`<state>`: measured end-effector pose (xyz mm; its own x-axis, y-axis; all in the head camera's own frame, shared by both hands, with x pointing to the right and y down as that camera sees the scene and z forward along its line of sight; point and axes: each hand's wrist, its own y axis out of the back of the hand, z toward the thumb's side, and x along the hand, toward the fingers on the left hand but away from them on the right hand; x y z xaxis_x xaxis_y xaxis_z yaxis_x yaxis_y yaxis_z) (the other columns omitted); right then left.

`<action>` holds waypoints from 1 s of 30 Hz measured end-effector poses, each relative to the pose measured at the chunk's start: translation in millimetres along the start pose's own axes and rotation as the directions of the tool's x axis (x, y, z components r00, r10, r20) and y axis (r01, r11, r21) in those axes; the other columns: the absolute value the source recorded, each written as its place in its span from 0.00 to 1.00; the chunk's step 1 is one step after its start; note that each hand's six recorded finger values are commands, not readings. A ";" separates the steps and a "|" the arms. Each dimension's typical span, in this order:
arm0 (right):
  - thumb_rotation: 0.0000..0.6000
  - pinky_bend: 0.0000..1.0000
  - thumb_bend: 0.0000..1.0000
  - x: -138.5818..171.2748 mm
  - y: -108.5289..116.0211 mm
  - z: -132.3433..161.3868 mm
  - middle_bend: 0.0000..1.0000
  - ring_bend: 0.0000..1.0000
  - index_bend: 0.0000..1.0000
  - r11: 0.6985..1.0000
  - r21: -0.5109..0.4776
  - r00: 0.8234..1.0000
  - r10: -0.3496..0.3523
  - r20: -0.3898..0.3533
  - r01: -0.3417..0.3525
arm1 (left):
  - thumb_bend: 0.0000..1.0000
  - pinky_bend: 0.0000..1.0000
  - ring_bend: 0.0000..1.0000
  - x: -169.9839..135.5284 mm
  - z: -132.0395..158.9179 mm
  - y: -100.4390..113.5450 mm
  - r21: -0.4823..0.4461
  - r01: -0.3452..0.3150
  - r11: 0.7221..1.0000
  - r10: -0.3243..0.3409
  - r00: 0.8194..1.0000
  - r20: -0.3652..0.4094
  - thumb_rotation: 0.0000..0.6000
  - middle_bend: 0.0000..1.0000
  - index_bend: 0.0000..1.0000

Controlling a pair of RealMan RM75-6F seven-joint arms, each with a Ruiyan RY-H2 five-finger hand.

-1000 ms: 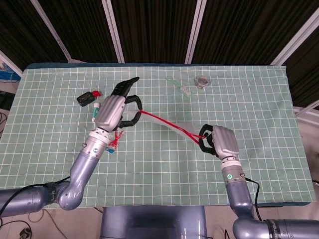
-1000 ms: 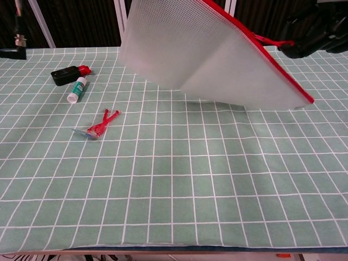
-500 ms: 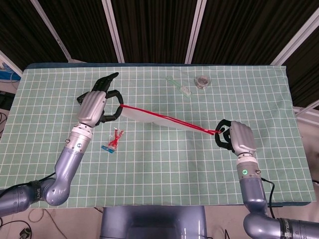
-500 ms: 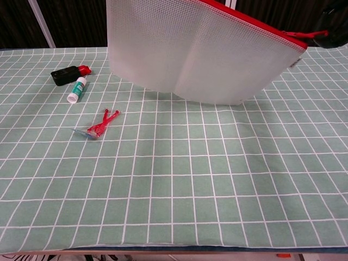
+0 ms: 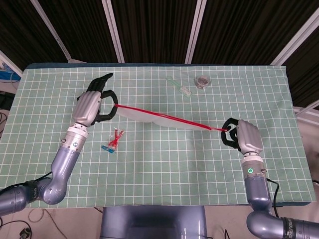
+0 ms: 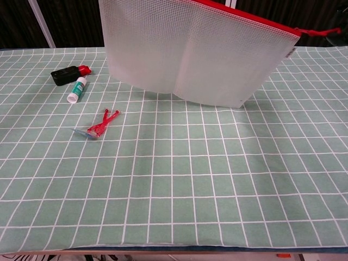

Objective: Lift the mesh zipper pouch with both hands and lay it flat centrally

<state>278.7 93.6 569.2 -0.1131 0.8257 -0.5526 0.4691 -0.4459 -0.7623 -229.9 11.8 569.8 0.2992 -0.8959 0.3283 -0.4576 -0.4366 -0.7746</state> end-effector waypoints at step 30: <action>1.00 0.30 0.16 14.0 7.8 -11.6 0.11 0.10 0.00 0.998 0.062 0.999 -0.017 -0.040 0.019 | 0.07 0.00 0.00 -48.5 -41.1 11.7 0.089 0.066 0.994 -0.061 0.996 -0.059 1.00 0.00 0.24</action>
<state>291.0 105.7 559.4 -0.0858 0.8462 -0.5259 0.4120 -0.4504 -0.7921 -284.1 46.8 567.0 0.2766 -0.8709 0.4061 -0.3601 -0.4858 -0.7964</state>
